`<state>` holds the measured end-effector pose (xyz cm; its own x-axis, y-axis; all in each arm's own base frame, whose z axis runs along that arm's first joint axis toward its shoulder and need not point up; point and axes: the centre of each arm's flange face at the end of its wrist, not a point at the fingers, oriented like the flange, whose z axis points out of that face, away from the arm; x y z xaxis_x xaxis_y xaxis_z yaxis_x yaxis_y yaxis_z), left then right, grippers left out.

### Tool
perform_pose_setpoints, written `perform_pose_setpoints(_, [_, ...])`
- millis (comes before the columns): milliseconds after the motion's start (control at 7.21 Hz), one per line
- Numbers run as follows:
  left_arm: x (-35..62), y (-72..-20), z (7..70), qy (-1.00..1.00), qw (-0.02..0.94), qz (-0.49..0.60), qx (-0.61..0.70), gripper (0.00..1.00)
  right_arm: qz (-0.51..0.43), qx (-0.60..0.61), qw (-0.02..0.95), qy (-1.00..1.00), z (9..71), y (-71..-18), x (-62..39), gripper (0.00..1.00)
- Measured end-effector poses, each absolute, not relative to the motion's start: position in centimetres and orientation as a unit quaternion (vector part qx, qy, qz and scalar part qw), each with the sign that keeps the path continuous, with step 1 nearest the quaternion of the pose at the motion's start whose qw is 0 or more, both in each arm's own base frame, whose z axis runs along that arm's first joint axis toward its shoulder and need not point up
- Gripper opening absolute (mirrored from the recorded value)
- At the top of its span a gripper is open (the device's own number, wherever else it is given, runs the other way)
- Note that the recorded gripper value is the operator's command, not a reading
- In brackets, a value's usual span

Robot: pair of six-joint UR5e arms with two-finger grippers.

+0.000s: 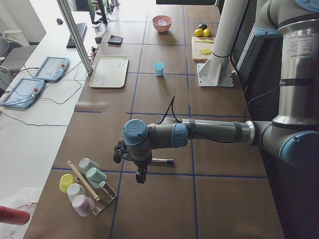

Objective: Mash ice and strawberries in cup

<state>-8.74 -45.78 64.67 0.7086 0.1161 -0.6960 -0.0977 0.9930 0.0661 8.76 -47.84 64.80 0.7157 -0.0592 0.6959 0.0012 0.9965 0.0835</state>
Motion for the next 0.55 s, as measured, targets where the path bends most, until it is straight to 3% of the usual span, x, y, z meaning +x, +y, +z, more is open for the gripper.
perform_pose_setpoints(555, [-8.7,-46.0,64.4,0.377,0.924,0.059,0.015,1.0,0.017,0.038,0.923,-0.382,57.7,-47.2,3.5,0.99])
